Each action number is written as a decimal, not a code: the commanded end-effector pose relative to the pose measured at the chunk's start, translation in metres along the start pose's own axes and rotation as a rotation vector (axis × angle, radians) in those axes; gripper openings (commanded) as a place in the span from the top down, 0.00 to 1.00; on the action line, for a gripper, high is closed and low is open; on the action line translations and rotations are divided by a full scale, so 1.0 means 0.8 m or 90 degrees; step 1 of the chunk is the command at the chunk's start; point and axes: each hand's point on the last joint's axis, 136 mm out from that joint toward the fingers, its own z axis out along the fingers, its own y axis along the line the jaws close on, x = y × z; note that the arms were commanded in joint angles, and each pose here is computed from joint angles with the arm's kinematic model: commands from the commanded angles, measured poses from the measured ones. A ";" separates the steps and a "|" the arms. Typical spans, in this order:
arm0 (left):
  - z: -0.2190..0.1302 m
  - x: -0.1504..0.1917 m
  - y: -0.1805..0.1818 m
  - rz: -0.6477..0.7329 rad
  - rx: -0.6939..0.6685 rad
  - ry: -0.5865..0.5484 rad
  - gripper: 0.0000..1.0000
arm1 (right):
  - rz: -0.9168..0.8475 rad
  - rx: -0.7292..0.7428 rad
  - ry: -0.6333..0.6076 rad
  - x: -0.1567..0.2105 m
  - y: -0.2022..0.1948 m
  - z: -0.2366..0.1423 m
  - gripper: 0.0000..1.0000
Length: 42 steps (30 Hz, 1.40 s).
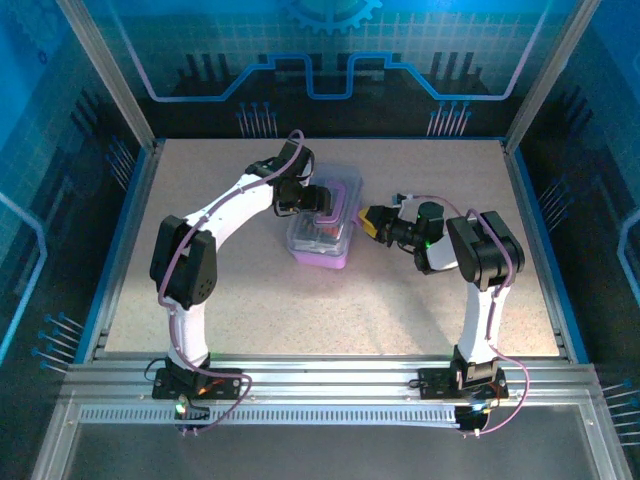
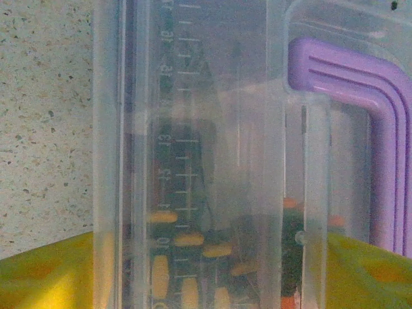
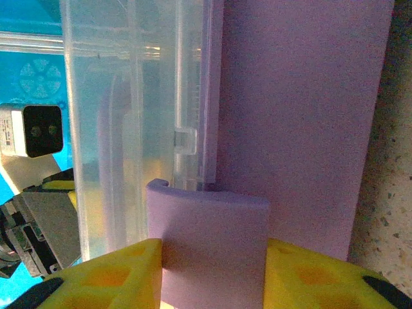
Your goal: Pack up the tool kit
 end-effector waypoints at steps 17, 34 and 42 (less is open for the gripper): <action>0.083 0.153 0.034 -0.056 -0.032 0.284 0.77 | -0.014 0.110 0.046 0.024 -0.046 0.008 0.60; 0.088 0.158 0.022 -0.054 -0.013 0.292 0.77 | 0.003 0.114 0.043 0.029 -0.060 0.024 0.91; 0.091 0.165 0.003 -0.050 0.015 0.301 0.77 | 0.005 0.112 0.063 0.045 -0.064 0.043 0.93</action>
